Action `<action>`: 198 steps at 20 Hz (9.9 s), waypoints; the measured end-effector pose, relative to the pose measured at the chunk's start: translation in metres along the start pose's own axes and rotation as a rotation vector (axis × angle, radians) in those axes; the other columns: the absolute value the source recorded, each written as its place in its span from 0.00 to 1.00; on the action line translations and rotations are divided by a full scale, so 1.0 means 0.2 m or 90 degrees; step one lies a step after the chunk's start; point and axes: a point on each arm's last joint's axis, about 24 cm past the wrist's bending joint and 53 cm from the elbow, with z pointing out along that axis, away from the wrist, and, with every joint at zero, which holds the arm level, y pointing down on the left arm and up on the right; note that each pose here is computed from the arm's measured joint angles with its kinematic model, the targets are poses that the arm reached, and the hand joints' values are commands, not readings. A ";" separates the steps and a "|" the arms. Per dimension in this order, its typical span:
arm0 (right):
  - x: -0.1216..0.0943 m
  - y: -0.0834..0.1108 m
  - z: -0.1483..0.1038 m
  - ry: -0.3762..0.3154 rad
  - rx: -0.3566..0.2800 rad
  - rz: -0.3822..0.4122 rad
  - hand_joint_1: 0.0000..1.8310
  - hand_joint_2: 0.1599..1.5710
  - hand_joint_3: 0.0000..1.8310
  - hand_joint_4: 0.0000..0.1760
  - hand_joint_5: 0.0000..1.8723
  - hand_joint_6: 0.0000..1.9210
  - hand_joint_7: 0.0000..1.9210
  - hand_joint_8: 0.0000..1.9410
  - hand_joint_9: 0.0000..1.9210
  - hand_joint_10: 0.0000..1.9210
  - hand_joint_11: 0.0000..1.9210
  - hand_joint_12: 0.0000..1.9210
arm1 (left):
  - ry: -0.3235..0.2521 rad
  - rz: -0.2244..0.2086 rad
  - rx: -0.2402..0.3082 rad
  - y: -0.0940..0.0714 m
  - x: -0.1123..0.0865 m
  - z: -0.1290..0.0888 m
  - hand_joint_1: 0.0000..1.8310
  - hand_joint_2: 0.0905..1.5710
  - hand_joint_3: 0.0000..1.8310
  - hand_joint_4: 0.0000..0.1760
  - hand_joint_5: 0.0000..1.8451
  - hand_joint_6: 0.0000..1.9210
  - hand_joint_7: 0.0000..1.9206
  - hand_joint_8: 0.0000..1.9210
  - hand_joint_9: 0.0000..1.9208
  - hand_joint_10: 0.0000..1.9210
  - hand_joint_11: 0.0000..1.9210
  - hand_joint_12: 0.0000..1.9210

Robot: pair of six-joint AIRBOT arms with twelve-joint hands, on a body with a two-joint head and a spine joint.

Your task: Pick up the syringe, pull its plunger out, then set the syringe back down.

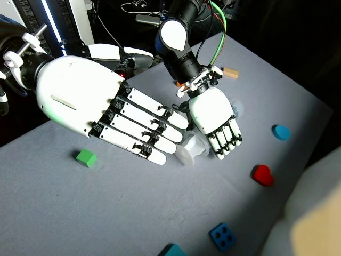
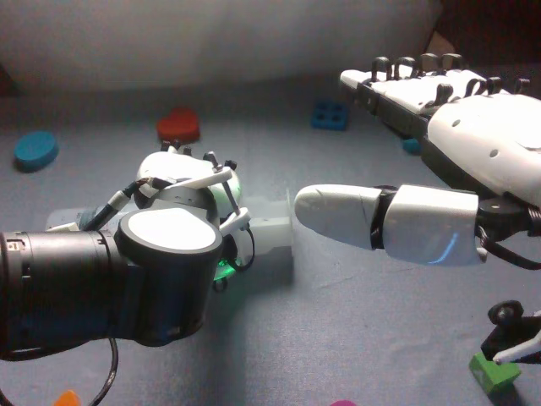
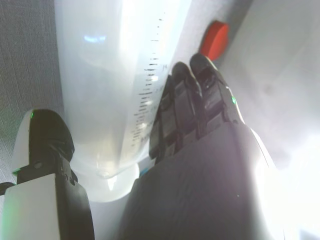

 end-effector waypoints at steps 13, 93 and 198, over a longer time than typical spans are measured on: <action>0.00 0.00 0.00 0.000 0.000 0.001 0.01 0.54 0.00 0.00 0.05 0.00 0.06 0.00 0.05 0.00 0.00 0.28 | 0.000 0.014 0.013 -0.03 0.03 0.00 0.79 0.79 0.00 0.00 0.36 0.67 0.35 0.80 0.29 0.82 0.29 0.88; 0.33 -0.25 0.72 0.062 -0.040 0.577 0.65 0.60 0.00 0.00 0.26 0.01 0.33 0.01 0.30 0.02 0.05 0.59 | -0.094 0.108 0.120 -0.15 -0.53 -0.21 0.73 0.78 0.00 0.00 0.38 0.67 0.37 0.78 0.33 0.82 0.31 0.78; -0.18 -0.44 0.29 0.054 -0.055 0.303 0.08 0.51 0.00 0.04 0.00 0.00 0.00 0.00 0.00 0.00 0.00 0.17 | -0.063 0.125 0.128 -0.14 -0.38 -0.22 0.72 0.80 0.00 0.00 0.35 0.68 0.35 0.82 0.34 0.84 0.31 0.79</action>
